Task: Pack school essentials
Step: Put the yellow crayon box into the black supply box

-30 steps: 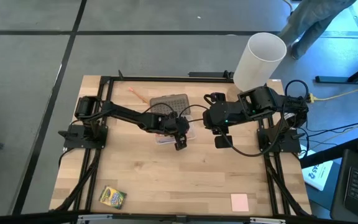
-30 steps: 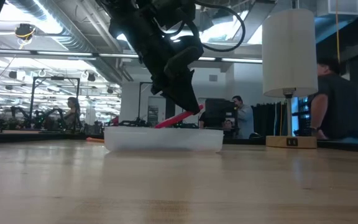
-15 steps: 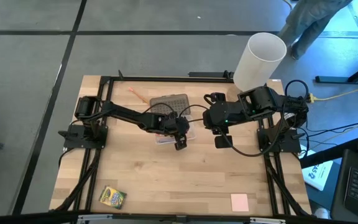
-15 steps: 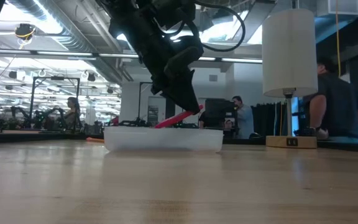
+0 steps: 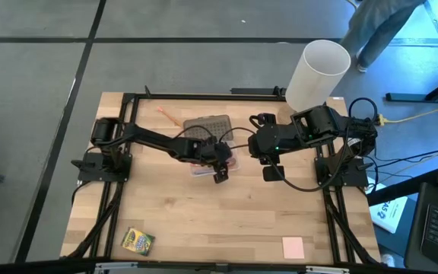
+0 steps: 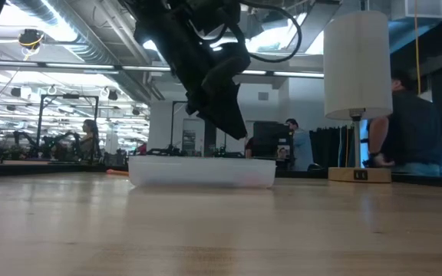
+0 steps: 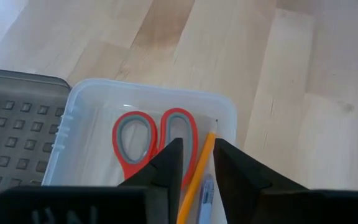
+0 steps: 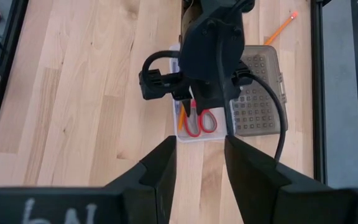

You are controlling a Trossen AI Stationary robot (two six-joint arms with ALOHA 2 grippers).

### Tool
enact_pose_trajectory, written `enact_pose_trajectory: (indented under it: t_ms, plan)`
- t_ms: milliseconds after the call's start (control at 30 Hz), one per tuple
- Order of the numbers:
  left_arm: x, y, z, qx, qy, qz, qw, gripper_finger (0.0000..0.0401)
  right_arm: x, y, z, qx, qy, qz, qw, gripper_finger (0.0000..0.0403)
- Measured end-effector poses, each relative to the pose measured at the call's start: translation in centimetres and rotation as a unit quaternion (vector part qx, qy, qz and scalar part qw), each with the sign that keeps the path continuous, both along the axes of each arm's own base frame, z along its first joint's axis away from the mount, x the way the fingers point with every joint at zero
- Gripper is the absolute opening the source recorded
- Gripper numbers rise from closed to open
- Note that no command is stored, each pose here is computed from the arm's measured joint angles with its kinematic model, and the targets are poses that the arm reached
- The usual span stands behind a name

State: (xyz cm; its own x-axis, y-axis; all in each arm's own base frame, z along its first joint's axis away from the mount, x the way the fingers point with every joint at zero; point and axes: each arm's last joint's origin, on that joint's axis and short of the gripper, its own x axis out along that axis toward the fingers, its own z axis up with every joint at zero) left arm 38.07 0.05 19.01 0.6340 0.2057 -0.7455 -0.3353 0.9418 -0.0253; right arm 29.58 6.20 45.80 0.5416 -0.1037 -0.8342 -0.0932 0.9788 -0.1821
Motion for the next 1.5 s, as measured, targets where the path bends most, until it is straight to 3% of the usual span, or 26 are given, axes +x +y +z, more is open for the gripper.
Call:
enact_pose_trajectory:
  t_ms: [233,433,967,1067,1333,1500]
  plan:
    - [-2.1,-1.1,3.2,-0.007,0.007,-0.01,1.0,0.0084,0.0,0.2,0.0,0.0,0.0,0.004,1.0,0.0136]
    - [-5.8,-3.3,5.9,-0.024,0.055,-0.007,0.998,0.0081,-0.2,0.7,0.0,-0.002,0.0,0.014,1.0,0.0136]
    - [-16.9,-9.7,10.4,-0.078,0.133,0.099,0.983,0.0081,-0.6,2.4,0.0,0.0,0.0,0.04,0.999,0.0136]
    - [-18.3,-10.8,10.8,-0.086,0.138,0.087,0.983,0.0078,-0.7,2.7,0.0,0.001,0.0,0.046,0.999,0.0136]
    - [-20.7,-14.9,10.6,-0.09,0.161,-0.022,0.983,0.0077,-1.1,4.4,0.0,0.038,0.003,0.079,0.996,0.0136]
    - [-22.0,-17.4,10.8,-0.108,0.137,-0.086,0.981,0.0076,-1.1,5.2,-0.1,0.043,-0.001,0.094,0.995,0.0136]
